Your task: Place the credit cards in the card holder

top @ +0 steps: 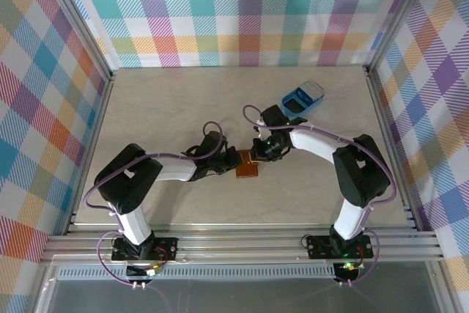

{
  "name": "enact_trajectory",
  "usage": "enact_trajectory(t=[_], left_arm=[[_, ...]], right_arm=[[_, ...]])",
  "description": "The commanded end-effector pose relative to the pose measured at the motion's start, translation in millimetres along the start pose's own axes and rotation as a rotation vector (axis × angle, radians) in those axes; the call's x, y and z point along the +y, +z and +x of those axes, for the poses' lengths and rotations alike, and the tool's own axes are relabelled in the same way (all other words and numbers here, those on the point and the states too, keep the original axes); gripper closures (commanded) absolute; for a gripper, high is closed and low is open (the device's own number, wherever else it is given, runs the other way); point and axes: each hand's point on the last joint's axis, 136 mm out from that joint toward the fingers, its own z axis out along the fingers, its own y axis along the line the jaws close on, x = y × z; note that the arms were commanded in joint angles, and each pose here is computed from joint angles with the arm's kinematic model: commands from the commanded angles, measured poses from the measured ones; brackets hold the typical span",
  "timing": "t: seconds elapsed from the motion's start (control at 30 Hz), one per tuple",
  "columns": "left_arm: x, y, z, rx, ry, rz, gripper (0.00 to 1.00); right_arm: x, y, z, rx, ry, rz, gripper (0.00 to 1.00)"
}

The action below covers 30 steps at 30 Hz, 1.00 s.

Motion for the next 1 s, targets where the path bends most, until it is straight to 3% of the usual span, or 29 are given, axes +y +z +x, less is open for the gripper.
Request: enact_trajectory(t=[0.0,0.27,0.97], left_arm=[[19,5,14,0.039,-0.018,-0.049,1.00],[21,3,15,0.043,-0.029,-0.029,1.00],[18,9,17,0.064,-0.025,-0.008,1.00]], right_arm=[[-1,3,1,0.035,-0.005,0.023,1.00],[-12,12,0,0.064,0.035,0.086,1.00],[-2,30,3,0.121,0.045,0.038,1.00]])
